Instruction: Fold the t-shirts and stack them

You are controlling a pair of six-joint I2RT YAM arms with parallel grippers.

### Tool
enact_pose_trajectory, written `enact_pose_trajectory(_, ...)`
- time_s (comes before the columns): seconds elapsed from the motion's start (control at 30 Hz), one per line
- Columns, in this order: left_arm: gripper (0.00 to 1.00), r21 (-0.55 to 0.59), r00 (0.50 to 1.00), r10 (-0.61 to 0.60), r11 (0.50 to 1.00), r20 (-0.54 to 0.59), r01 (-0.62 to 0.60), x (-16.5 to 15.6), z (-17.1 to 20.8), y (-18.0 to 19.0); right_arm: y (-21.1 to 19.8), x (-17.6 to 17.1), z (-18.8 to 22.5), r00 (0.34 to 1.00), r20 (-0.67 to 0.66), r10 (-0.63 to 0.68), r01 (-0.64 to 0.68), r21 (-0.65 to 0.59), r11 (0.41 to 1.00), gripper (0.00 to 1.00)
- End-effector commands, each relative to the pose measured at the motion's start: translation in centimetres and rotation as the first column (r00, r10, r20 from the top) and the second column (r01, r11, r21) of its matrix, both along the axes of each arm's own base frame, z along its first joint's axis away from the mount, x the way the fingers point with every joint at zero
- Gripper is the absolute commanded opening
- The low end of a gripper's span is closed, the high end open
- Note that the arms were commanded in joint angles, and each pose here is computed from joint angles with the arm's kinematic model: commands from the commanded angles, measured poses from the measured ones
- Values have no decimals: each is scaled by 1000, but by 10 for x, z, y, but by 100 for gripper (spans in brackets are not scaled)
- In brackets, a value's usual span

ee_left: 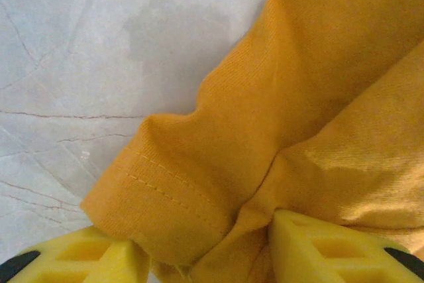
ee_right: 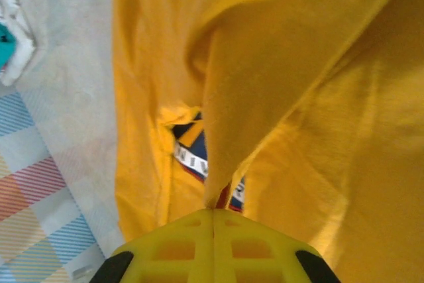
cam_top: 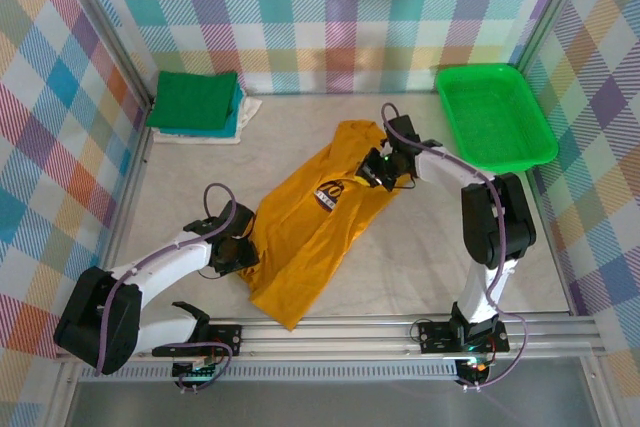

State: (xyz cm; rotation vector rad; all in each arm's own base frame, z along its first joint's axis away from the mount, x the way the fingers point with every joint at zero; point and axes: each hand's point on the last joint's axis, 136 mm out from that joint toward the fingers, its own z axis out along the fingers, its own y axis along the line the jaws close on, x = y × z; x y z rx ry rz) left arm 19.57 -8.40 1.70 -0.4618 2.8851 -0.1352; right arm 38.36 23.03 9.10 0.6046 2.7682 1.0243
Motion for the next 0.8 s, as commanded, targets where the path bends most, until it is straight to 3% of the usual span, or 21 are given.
enact_pose_trajectory(0.0,49,52,1000,-12,999,-23,13,-4,-3,8,-14,-15,-8,1000,-15,-7,6,-52,999,0)
enact_pose_trajectory(0.3,47,68,999,-5,998,-34,8,-3,-2,10,-42,-44,-49,996,-84,-23,7,-186,983,0)
enact_pose_trajectory(0.37,41,73,999,2,997,-32,0,-4,0,11,-42,-44,-51,996,-88,-15,-2,-190,982,0)
enact_pose_trajectory(0.43,40,78,1000,12,997,-29,-10,-6,2,13,-41,-41,-46,997,-74,-10,-4,-187,982,0)
enact_pose_trajectory(0.53,27,87,999,38,996,-21,-36,-10,6,19,-39,-31,-24,1000,-13,2,-4,-177,984,5)
enact_pose_trajectory(0.77,26,81,996,81,993,24,-83,-17,12,27,-54,5,5,995,87,-46,65,-224,972,7)
